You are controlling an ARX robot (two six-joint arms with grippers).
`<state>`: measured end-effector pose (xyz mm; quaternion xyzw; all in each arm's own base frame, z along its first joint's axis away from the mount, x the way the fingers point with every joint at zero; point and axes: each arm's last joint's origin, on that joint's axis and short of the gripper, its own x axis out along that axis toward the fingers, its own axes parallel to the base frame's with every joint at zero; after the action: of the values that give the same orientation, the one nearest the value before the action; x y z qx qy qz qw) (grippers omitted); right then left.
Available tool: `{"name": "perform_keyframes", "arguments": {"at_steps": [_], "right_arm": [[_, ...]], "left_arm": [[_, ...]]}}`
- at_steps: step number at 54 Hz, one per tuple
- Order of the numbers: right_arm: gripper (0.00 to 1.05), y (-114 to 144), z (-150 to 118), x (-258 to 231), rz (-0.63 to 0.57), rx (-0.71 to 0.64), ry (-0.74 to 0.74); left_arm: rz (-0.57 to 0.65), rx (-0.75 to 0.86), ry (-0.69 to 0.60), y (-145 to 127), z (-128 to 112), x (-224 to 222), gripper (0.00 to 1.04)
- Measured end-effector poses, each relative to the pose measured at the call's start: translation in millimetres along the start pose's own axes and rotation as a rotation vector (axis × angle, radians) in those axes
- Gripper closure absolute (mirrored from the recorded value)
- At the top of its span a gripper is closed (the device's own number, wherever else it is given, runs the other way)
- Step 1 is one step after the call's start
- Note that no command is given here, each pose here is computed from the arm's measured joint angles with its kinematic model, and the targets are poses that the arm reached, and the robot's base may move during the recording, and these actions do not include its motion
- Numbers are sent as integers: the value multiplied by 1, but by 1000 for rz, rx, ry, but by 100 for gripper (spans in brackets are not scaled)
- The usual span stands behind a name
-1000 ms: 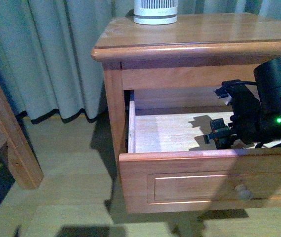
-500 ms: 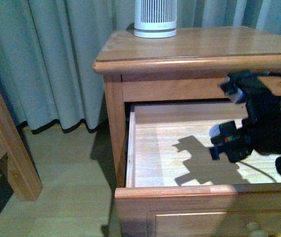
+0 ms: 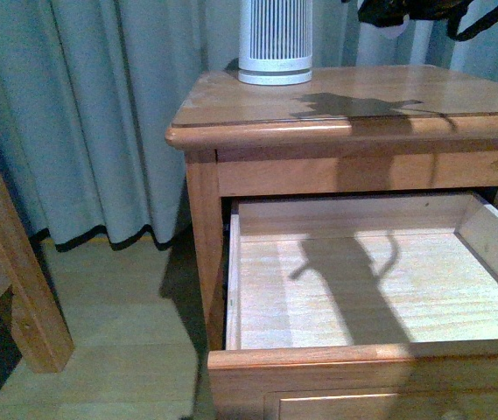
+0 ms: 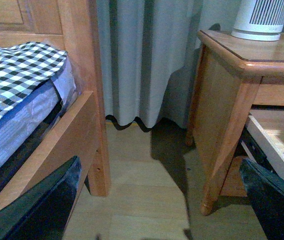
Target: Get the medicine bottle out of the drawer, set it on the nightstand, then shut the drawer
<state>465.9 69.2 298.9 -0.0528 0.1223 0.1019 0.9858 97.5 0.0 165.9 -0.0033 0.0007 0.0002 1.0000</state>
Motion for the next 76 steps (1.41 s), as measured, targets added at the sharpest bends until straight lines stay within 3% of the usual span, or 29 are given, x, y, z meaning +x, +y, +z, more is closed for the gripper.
{"name": "perform_keyframes", "arguments": {"at_steps": [5,17,23,30,35,40,48,58,71,76], "right_arm": [[74,-3,-8,29,-28,6,36],[38,-6,-27,60,-75,56,70],[22,-4,-16,43,-57,76,2],[5,4,14,-13,-8,88,-116],[23,13,38,-97,42,94,-223],[44,22,24,-174,86,114,-244],[72,32,-53,-238,86,170,-74],[102,47,-155,-284,45,247,190],[102,58,-255,-283,-44,248,346],[102,55,-273,-271,-78,245,354]], "left_arm": [[0,0,0,0,0,0,7],[0,0,0,0,0,0,7],[0,0,0,0,0,0,7],[0,0,0,0,0,0,7],[0,0,0,0,0,0,7],[0,0,0,0,0,0,7],[0,0,0,0,0,0,7],[0,0,0,0,0,0,7],[0,0,0,0,0,0,7],[1,0,-1,0,0,0,7]]}}
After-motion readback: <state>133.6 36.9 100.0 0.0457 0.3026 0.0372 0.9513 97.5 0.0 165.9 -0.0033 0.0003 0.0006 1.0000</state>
